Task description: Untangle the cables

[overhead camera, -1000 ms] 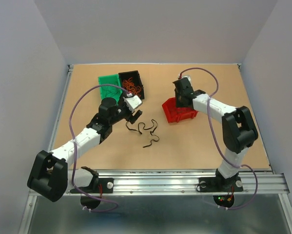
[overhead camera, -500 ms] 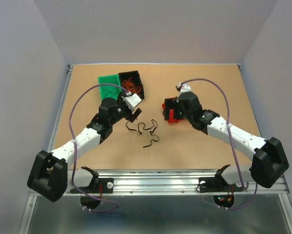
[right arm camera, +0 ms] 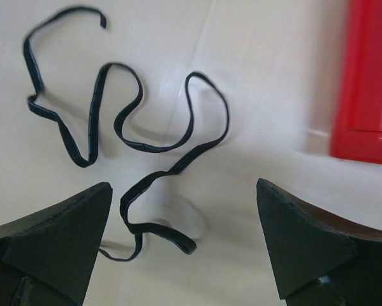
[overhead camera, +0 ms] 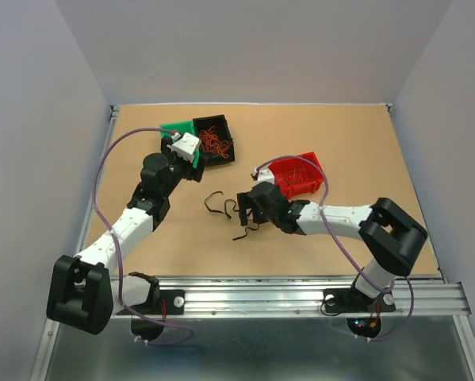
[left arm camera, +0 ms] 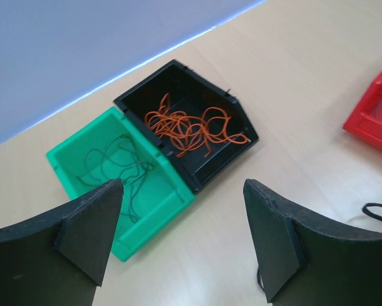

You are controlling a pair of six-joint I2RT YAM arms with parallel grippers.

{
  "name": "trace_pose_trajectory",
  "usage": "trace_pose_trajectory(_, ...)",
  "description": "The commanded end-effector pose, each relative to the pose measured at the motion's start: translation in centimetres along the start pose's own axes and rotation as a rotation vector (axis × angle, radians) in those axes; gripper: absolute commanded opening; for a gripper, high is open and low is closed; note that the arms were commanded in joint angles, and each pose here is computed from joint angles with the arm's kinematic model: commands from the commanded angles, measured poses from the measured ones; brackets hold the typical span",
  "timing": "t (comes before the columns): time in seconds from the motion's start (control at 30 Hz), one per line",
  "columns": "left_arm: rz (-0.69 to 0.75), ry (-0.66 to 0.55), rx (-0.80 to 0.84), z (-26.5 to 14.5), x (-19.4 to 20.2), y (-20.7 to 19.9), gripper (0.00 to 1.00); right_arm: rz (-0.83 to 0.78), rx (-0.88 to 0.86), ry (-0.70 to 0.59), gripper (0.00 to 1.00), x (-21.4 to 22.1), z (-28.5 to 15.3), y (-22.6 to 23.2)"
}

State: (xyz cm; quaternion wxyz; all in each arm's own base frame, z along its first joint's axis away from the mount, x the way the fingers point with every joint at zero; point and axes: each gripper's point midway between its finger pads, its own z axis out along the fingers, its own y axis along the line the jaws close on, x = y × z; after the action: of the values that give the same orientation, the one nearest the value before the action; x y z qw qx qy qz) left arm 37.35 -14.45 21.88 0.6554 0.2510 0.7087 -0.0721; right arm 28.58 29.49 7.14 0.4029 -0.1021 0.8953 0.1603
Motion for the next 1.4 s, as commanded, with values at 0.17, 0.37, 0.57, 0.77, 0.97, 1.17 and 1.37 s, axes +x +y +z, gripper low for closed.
trace_pose_trajectory(0.17,-0.041,-0.114,-0.005,-0.1,-3.9,1.4,0.88,0.003,-0.009,-0.056,1.00,-1.5,4.0,4.7)
trace_pose_trajectory(0.37,-0.039,-0.115,0.003,-0.1,-3.8,1.3,0.88,-0.027,-0.003,-0.032,0.96,-0.5,5.5,5.6)
trace_pose_trajectory(0.57,-0.033,-0.107,0.023,0.1,-3.6,0.9,0.88,-0.043,0.041,-0.041,0.44,-0.5,5.4,4.6)
trace_pose_trajectory(0.77,-0.030,-0.098,0.039,0.3,-3.3,0.7,0.88,-0.083,-0.020,-0.040,0.91,-1.2,4.4,5.5)
trace_pose_trajectory(0.97,-0.017,-0.103,0.118,0.3,-3.2,-0.7,0.88,-0.095,0.035,-0.148,0.92,-5.1,0.8,4.0)
trace_pose_trajectory(1.17,-0.011,-0.091,0.151,0.5,-3.0,-1.4,0.88,-0.125,0.052,-0.251,0.90,-10.7,-4.7,2.3)
trace_pose_trajectory(1.37,-0.008,-0.085,0.168,0.6,-2.8,-1.7,0.88,-0.118,0.156,-0.174,0.70,-14.6,-3.9,-4.8)
